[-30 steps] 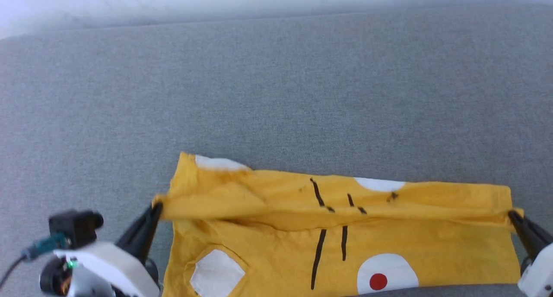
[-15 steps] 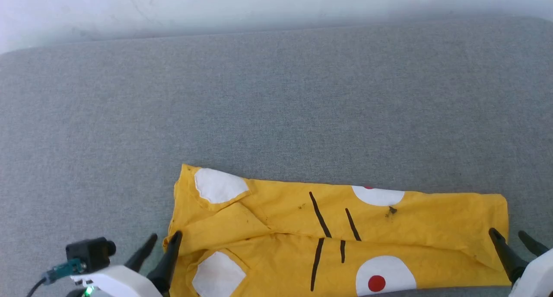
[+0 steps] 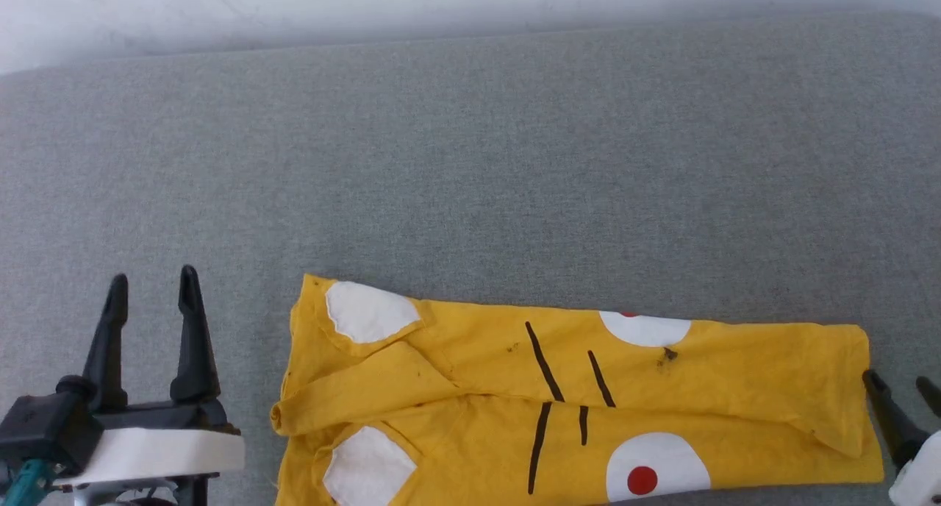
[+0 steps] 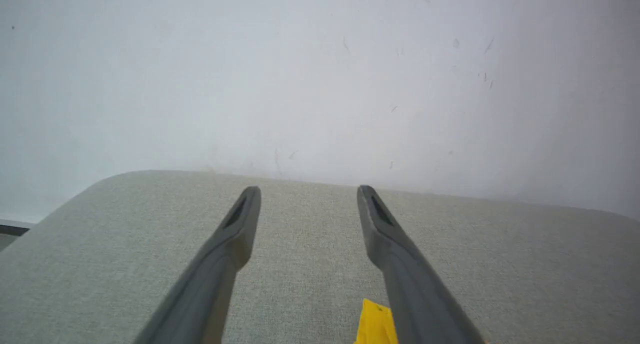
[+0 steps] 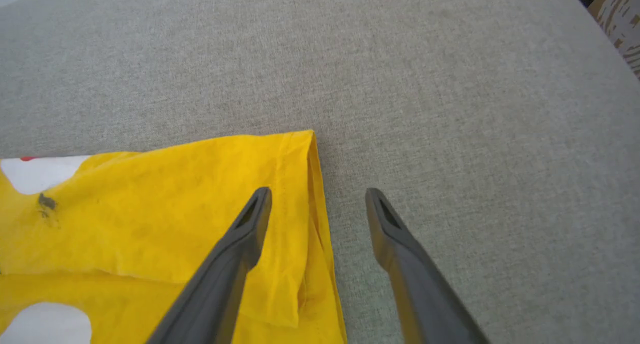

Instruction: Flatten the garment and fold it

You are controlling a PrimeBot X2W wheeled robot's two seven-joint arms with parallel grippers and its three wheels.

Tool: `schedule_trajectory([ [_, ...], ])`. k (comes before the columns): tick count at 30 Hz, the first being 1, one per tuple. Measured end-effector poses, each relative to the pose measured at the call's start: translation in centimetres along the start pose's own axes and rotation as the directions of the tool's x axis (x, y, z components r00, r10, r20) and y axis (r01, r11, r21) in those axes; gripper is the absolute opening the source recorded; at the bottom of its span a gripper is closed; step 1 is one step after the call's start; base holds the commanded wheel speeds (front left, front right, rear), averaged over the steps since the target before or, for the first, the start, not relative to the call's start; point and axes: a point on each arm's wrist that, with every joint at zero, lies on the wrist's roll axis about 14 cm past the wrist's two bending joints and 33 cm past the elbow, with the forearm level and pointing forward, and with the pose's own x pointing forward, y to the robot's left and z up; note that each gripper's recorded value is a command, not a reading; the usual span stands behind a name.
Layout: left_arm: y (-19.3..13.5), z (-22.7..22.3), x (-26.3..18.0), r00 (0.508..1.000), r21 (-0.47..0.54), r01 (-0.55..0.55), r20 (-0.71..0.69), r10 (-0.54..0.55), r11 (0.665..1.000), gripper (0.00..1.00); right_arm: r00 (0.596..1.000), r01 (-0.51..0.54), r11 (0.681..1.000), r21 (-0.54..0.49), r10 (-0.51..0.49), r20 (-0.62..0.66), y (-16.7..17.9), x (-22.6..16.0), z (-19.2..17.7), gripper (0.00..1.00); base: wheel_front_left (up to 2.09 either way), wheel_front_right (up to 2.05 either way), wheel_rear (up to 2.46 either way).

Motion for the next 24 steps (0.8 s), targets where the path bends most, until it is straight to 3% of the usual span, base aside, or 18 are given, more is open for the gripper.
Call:
schedule_trajectory([
  [6,-1.1,0.5,-0.1,0.998,0.105,-0.006,0.058,0.0,0.994,1.0,0.995,0.011,0.999,-0.035,-0.015,-0.098,0.0,0.9,-3.4,1.0,0.0,0.0,0.0],
  [14,-1.4,-1.0,-0.6,1.0,0.085,-0.002,0.021,0.0,0.996,1.0,0.985,-0.001,0.999,-0.032,-0.005,-0.172,0.4,1.8,-6.2,0.97,0.0,0.0,0.0],
  [15,-1.3,-1.1,-0.7,1.0,0.087,-0.001,0.019,-0.001,0.996,1.0,0.984,-0.001,1.0,-0.024,-0.003,-0.177,0.4,1.9,-6.3,0.39,0.0,0.0,0.0],
  [16,-1.2,-1.2,-0.7,1.0,0.089,-0.003,0.017,0.001,0.996,1.0,0.984,-0.001,1.0,-0.016,-0.001,-0.178,0.4,2.0,-6.3,0.0,0.0,0.0,0.0],
  [24,-0.9,-1.3,-0.9,1.0,0.089,-0.006,0.019,0.005,0.996,1.0,0.988,-0.01,1.0,0.016,0.012,-0.153,0.5,2.4,-5.5,0.0,0.0,0.0,0.0],
])
